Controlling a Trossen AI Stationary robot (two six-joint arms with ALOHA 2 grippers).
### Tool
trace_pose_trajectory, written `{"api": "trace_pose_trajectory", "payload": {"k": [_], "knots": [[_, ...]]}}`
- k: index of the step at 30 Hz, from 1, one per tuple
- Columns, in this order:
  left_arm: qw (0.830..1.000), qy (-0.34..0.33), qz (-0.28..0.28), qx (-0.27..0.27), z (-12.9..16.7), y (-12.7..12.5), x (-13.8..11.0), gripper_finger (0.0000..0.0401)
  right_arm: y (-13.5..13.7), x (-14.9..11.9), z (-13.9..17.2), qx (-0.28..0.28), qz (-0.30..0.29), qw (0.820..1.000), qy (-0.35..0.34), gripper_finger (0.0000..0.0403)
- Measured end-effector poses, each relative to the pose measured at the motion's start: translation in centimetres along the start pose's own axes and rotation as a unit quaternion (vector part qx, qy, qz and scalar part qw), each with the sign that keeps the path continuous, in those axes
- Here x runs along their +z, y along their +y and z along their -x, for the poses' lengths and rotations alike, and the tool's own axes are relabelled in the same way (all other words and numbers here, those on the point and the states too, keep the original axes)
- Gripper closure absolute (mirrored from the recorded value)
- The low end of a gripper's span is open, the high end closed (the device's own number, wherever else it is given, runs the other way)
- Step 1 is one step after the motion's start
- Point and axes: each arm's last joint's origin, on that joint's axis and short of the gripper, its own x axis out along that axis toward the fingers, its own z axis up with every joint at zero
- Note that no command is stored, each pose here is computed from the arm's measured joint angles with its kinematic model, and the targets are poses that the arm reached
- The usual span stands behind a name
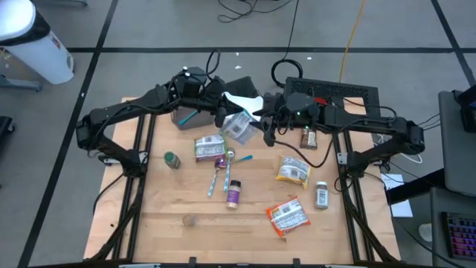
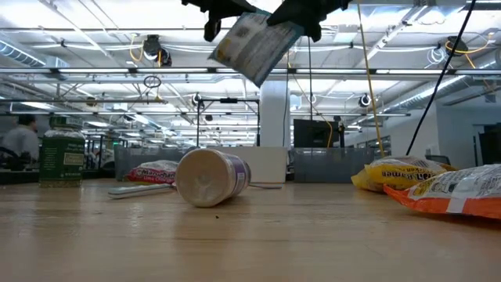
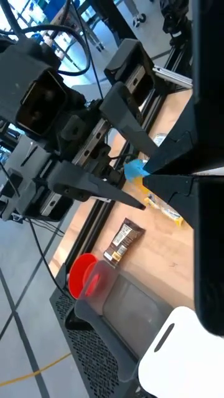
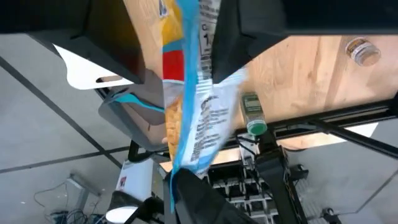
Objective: Pick & Place Food Item
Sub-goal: Put the blue noodle pack into the right black bin
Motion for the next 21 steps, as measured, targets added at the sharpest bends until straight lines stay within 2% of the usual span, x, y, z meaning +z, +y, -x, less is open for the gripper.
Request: {"api": "trace_pose_trajectory", "payload": {"k": [10,18,21], "knots": [[1.000,0.004,0.000,-0.012,-0.01,-0.09,-0.02,0.0401,0.00,0.06,0.05,0.000,-0.011,1.000,-0.003,0.0329],[1.000,0.005,-0.002,-0.013,-0.01,-0.10,-0.04,0.0401,0.08,0.05,0.05,0.014,-0.010,1.000,-0.001,0.0390],[1.000,0.007,-0.002,-0.019,-0.01,-0.13,-0.05,0.0401,0.08,0.05,0.05,0.014,-0.010,1.000,-0.001,0.0400]]}}
